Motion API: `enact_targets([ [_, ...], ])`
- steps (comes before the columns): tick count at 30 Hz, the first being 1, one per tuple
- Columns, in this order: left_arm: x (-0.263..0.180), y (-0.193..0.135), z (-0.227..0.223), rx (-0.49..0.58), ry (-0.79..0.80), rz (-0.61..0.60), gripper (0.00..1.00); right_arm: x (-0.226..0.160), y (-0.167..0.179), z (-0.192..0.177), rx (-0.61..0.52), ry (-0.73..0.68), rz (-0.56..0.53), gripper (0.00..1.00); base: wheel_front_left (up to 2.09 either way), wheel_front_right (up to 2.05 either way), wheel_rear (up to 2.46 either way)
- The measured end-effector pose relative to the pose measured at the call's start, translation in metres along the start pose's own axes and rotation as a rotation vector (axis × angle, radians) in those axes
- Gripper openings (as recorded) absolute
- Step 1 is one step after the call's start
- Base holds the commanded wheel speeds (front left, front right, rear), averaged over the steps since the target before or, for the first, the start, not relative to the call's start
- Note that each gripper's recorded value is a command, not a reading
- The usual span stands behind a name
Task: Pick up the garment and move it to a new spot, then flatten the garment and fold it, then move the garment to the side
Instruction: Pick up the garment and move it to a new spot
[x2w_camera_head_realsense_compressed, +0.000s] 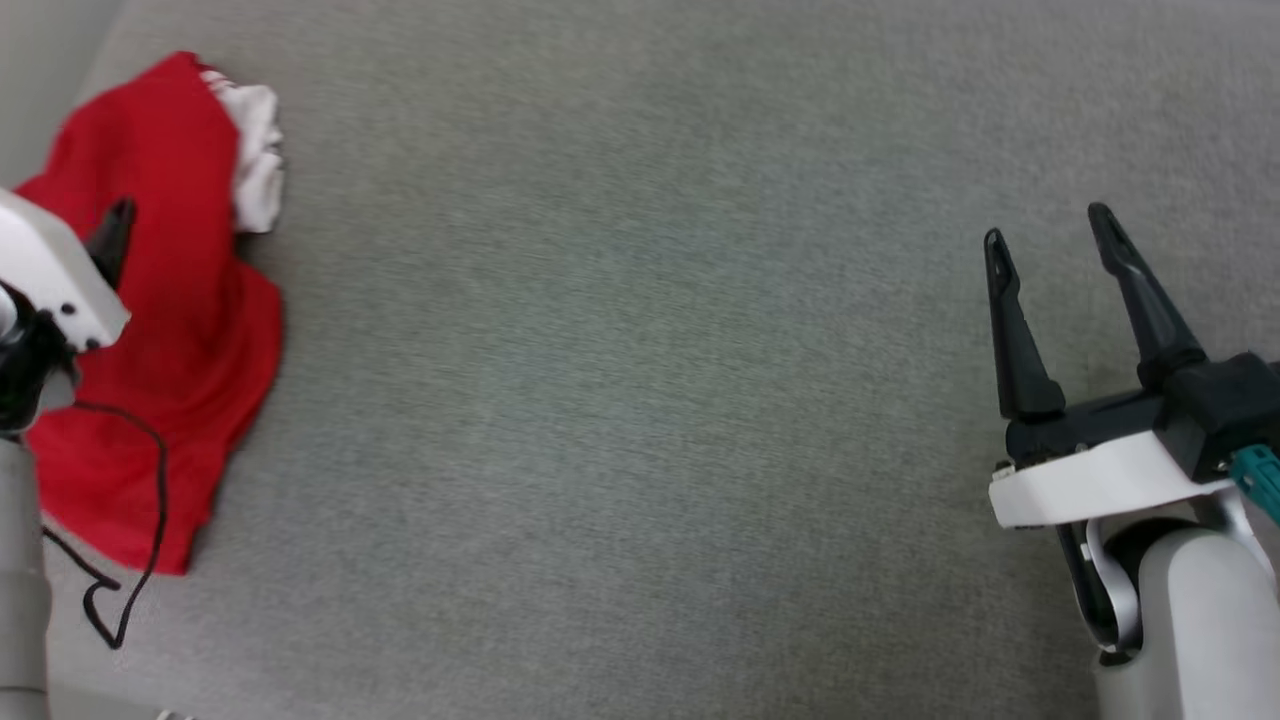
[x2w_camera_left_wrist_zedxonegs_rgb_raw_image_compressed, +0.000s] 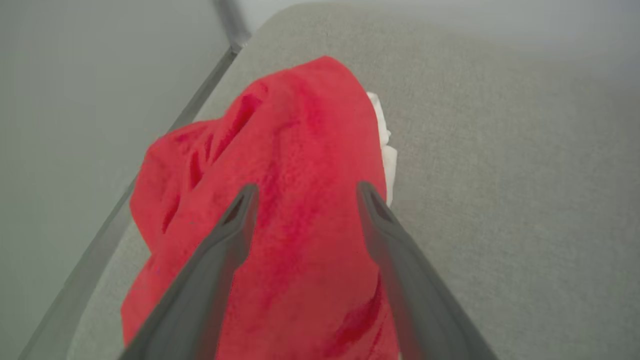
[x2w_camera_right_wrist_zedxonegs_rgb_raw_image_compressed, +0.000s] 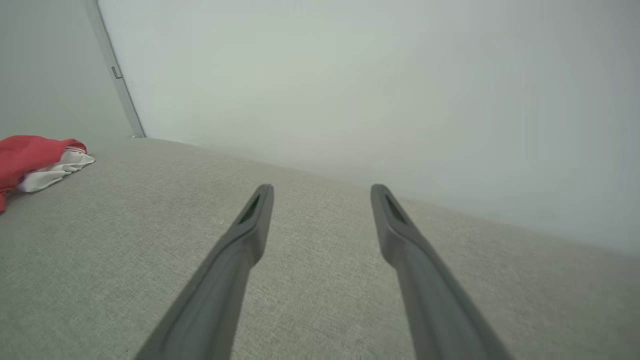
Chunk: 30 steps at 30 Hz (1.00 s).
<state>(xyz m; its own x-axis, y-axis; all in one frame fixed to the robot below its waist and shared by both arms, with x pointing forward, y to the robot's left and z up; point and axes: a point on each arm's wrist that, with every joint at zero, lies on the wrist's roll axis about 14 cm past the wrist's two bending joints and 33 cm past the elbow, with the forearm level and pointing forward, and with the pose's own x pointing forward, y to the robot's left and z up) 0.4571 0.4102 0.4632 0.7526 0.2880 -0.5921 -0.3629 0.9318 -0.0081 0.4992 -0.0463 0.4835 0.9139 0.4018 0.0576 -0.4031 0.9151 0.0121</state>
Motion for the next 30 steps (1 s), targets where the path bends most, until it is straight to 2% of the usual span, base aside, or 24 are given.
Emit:
enact_targets([
  [2, 0.012, 0.002, -0.026, -0.017, 0.117, 0.008, 1.00, 0.000, -0.007, -0.006, -0.001, 0.009, -0.016, 1.00, 0.00, 0.00, 0.00],
  [3, 0.023, 0.009, -0.061, -0.065, 0.261, 0.031, 1.00, -0.003, -0.015, -0.017, 0.000, 0.031, -0.034, 1.00, 0.00, 0.00, 0.00],
  [5, 0.029, 0.012, -0.102, -0.133, 0.400, 0.051, 1.00, -0.005, -0.025, -0.026, -0.004, 0.049, -0.057, 1.00, 0.00, 0.00, 0.00],
  [9, 0.030, 0.013, -0.112, -0.172, 0.428, 0.062, 1.00, -0.007, -0.029, -0.028, -0.004, 0.055, -0.066, 1.00, 0.00, 0.00, 0.00],
  [10, 0.029, 0.013, -0.113, -0.180, 0.431, 0.062, 0.96, -0.007, -0.029, -0.027, -0.004, 0.054, -0.068, 1.00, 0.00, 0.00, 0.00],
  [11, 0.028, 0.014, -0.113, -0.176, 0.429, 0.065, 0.38, -0.007, -0.029, -0.025, -0.005, 0.051, -0.068, 1.00, 0.00, 0.00, 0.00],
  [12, 0.027, 0.015, -0.113, -0.168, 0.423, 0.069, 0.00, -0.007, -0.028, -0.023, -0.006, 0.046, -0.068, 1.00, 0.00, 0.00, 0.00],
  [17, 0.016, 0.026, -0.102, -0.102, 0.361, 0.100, 0.00, -0.008, -0.024, -0.008, -0.010, 0.018, -0.060, 1.00, 0.00, 0.00, 0.00],
  [20, 0.009, 0.035, -0.074, -0.048, 0.238, 0.123, 0.00, -0.015, -0.020, 0.001, -0.008, 0.010, -0.058, 1.00, 0.00, 0.00, 0.00],
  [23, -0.003, 0.043, -0.027, 0.015, 0.055, 0.136, 0.00, -0.024, -0.019, 0.011, -0.004, 0.000, -0.064, 1.00, 0.00, 0.00, 0.00],
  [30, -0.054, 0.036, 0.081, 0.101, -0.397, 0.135, 0.00, -0.051, -0.017, 0.038, -0.002, -0.034, -0.086, 1.00, 0.00, 0.00, 0.00],
])
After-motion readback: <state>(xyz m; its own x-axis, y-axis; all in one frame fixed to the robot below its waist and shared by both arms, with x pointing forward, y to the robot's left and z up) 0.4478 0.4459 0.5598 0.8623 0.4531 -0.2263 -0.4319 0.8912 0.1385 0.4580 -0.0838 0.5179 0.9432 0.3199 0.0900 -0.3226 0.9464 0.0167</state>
